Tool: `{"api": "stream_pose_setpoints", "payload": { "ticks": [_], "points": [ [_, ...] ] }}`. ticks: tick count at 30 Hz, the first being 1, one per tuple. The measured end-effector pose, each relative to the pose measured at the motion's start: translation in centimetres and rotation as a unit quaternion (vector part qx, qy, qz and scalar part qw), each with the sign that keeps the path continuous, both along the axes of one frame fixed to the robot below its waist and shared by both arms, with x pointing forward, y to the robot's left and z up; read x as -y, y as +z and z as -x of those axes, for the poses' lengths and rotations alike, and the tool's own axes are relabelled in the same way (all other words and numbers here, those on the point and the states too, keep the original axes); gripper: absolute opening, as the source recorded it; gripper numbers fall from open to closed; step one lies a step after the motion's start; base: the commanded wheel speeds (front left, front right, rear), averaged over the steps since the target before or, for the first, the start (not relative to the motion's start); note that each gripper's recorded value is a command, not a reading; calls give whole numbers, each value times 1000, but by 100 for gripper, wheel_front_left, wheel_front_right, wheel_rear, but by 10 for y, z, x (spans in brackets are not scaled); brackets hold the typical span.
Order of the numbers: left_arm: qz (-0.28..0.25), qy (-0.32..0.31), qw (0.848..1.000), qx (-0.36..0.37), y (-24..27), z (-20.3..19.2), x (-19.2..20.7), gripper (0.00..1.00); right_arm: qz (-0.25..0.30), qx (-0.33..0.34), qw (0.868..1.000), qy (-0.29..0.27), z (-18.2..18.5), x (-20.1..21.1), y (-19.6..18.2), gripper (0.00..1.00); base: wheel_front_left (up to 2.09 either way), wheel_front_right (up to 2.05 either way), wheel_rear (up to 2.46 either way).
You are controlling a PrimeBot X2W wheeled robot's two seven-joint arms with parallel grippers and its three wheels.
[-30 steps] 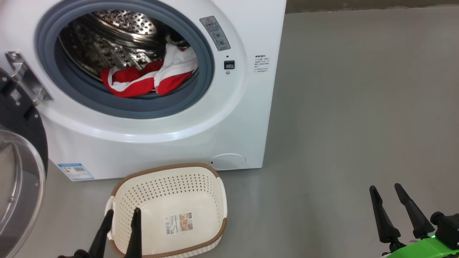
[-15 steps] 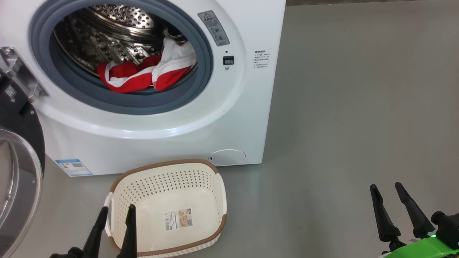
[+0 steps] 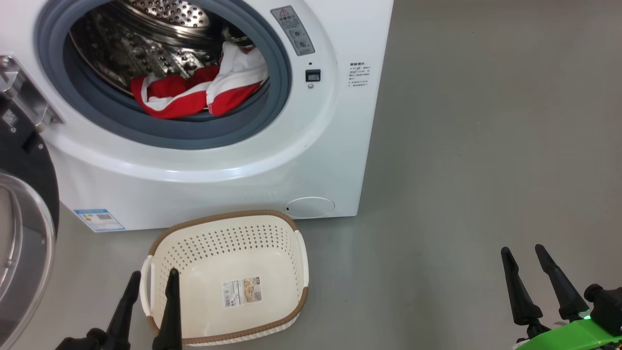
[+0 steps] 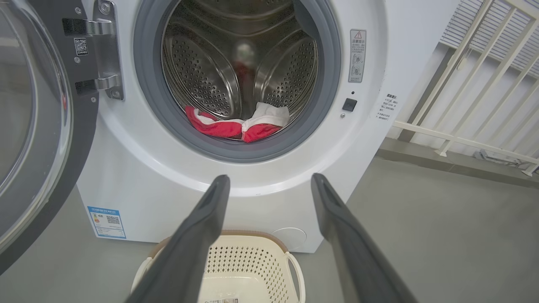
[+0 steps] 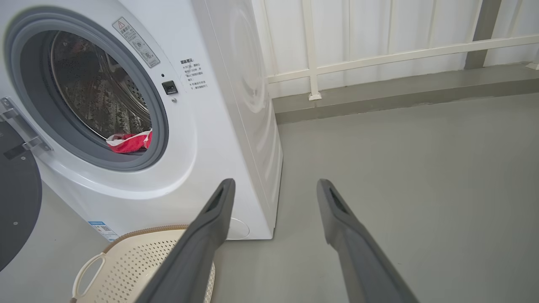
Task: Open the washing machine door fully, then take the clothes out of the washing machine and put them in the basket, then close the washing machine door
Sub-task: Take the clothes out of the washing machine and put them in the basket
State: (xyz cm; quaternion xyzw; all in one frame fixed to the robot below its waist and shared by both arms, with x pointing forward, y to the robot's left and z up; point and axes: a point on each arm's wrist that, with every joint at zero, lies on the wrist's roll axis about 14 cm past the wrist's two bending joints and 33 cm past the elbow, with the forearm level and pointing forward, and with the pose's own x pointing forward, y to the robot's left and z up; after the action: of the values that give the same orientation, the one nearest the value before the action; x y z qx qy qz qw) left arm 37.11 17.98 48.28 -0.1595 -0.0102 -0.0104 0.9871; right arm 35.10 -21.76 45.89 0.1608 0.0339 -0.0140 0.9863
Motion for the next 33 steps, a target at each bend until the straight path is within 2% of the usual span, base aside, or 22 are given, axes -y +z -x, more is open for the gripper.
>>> {"api": "stream_pose_setpoints", "payload": {
  "ticks": [17, 33],
  "points": [
    [-2, -1, 1000, 0, 0, -3, 0, 100, -4, -4, 1000, 7, -3, -6, -3, 100, 117, -117, 0],
    [-12, -4, 1000, -6, -4, -2, 0, 100, -8, -8, 1000, 11, -4, -11, -6, 100, 12, -12, 0]
  ]
}}
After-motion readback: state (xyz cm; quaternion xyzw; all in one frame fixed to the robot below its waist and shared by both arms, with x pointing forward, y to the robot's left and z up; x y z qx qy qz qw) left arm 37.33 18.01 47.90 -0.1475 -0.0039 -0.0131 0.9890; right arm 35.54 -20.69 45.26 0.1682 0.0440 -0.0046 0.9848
